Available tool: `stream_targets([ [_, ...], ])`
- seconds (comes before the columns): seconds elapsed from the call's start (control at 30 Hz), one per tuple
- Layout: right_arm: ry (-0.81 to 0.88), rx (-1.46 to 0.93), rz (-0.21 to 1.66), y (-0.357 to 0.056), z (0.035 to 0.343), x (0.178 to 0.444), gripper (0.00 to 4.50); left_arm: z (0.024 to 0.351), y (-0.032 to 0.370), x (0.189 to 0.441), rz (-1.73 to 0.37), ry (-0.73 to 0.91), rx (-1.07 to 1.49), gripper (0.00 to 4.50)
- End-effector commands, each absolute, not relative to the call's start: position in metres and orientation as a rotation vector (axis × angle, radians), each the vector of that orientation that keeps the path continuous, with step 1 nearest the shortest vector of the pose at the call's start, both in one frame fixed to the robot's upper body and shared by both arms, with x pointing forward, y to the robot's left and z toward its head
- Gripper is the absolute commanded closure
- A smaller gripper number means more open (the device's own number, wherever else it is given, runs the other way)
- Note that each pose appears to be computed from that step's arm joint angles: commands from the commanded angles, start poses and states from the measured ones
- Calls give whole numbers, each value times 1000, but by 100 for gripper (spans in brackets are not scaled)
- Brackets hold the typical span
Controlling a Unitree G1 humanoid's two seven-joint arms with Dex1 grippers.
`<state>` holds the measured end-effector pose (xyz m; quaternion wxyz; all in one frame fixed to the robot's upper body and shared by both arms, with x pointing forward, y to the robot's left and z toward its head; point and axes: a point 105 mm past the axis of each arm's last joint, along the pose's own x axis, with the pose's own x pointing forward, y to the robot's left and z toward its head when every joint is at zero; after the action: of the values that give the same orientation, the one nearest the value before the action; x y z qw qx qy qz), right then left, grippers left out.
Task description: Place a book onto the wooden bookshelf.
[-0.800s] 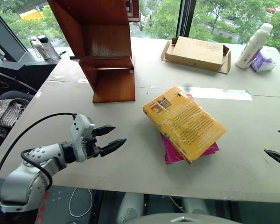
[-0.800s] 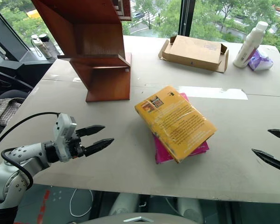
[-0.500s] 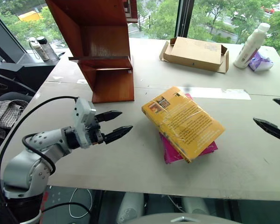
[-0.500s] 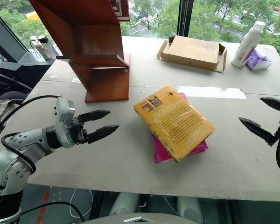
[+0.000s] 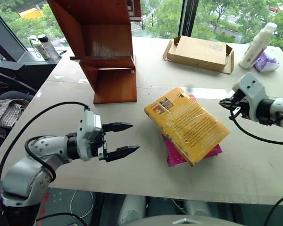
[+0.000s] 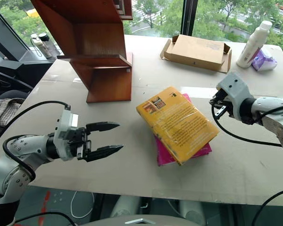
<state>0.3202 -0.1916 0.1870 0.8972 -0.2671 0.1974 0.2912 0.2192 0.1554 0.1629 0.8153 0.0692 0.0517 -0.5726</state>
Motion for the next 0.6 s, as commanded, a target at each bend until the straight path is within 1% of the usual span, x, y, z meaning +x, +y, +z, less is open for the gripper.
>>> stream_targets([
  [0.03,402,-614,604,-192,192,326,446,173,153,213,-1218,58,198,41],
  [0.13,434,-680,604,-196,183,332,446,171,154,211,-1189,57,187,41],
  [0.2,443,-678,629,-192,179,334,446,170,154,209,-1177,61,180,41],
  [0.4,445,-657,777,-157,165,325,446,163,161,207,-1132,83,164,41],
  [0.6,429,-624,833,-134,154,318,446,156,167,204,-1100,105,157,41],
])
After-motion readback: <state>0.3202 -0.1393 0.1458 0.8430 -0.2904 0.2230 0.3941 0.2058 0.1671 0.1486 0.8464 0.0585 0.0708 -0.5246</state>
